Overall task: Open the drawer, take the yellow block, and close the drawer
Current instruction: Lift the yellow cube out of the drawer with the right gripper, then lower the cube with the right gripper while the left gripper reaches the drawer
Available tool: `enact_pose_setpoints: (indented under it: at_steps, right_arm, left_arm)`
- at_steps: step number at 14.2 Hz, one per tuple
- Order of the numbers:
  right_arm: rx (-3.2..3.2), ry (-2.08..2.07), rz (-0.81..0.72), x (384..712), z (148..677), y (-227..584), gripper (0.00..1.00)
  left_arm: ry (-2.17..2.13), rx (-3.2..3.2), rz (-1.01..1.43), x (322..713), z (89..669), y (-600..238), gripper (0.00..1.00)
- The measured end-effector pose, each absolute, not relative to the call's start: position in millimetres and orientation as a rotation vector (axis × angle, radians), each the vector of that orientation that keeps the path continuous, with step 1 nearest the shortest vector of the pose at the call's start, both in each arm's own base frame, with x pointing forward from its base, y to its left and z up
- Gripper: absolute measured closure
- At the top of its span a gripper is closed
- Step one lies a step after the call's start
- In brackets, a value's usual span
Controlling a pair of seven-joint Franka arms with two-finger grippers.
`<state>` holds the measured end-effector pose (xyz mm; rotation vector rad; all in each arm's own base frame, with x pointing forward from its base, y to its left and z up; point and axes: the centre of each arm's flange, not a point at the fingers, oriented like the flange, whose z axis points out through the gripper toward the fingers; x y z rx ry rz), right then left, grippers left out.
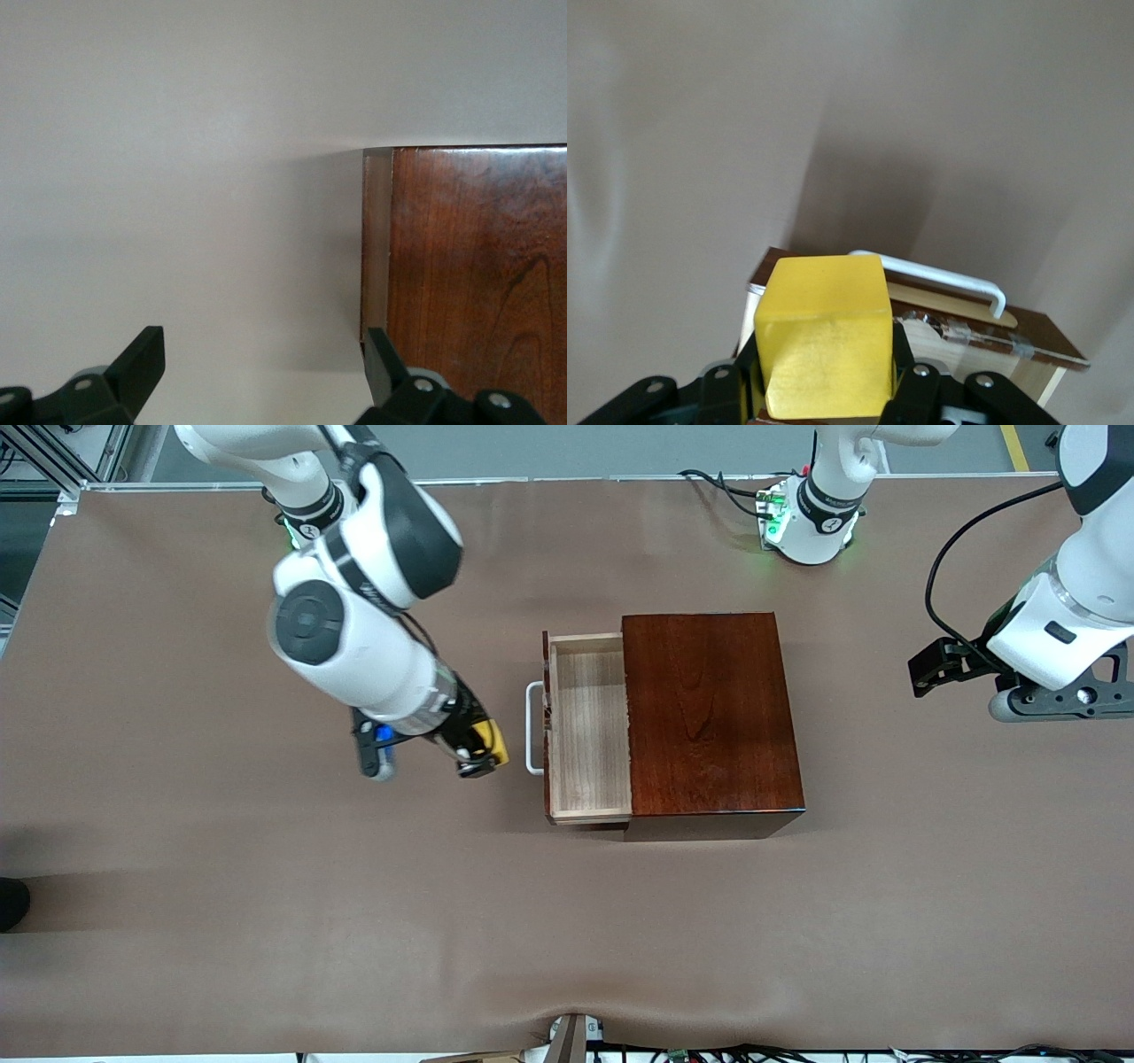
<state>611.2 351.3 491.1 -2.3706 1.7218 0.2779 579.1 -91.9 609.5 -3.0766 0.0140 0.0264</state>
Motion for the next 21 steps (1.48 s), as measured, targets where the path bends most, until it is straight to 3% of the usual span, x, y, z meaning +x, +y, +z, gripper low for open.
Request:
enact_pose_setpoints:
  at_steps: [6, 17, 21]
  right_arm:
    - [-2.56, 1.575, 0.382, 634.6, 480.1, 257.5, 0.44]
    - [-2.831, 1.254, 0.522, 645.3, 413.8, 125.5, 0.44]
    - [-2.868, 1.1, 0.584, 643.0, 388.8, 71.2, 0.44]
  left_arm:
    - [0.014, -3.078, 0.027, 579.0, 609.3, -92.2, 0.0]
    - [0.038, -3.123, 0.039, 576.9, 609.0, -105.3, 0.0]
    - [-0.032, -3.149, 0.046, 570.7, 600.5, -180.9, 0.0]
